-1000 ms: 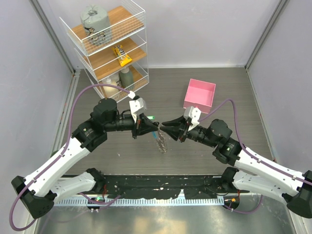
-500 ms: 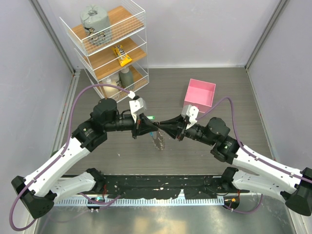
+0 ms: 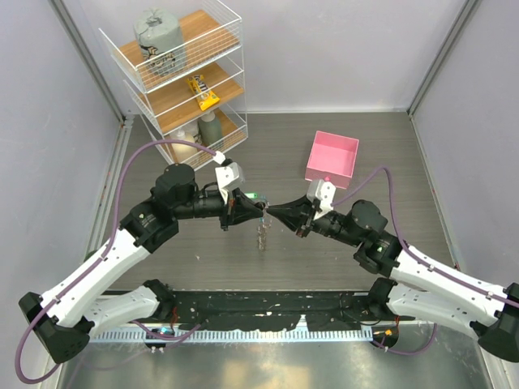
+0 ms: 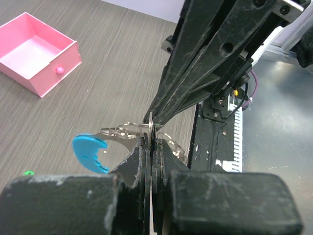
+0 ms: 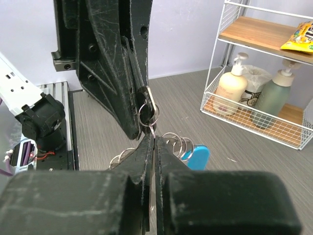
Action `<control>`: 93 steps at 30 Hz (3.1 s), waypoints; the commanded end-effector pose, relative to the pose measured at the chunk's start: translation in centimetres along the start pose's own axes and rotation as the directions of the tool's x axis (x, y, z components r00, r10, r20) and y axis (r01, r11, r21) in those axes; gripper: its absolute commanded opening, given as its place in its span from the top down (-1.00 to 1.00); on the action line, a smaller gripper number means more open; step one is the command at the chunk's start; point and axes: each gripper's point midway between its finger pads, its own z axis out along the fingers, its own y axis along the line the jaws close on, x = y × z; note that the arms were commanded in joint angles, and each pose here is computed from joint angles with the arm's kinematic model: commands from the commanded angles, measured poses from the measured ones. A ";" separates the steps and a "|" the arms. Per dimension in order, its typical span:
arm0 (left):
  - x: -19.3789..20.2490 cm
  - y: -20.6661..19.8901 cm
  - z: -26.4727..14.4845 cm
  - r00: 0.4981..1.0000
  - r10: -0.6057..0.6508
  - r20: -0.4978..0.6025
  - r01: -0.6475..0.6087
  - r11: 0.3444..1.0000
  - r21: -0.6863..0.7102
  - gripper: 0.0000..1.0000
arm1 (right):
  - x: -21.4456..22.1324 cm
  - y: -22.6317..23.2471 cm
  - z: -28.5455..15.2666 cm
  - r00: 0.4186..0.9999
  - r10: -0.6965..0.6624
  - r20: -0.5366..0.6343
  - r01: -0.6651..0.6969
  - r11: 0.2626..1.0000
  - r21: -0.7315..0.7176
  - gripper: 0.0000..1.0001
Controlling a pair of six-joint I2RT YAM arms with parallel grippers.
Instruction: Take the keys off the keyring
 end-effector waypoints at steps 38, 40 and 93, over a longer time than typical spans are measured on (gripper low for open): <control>-0.3 0.8 1.1 0.997 -0.078 0.001 0.077 0.996 0.033 1.00 | -5.6 2.4 -2.6 0.974 -0.038 0.225 0.059 0.995 -0.084 0.90; -0.3 0.8 1.2 0.996 -0.085 -0.002 0.085 0.996 0.035 1.00 | -5.7 2.5 -2.5 0.973 -0.039 0.227 0.062 0.994 -0.094 0.89; 0.1 1.3 0.1 0.993 -0.006 -0.115 0.003 1.000 -0.025 1.00 | 2.7 1.7 1.4 0.919 -0.131 -0.372 0.052 0.975 -0.217 0.89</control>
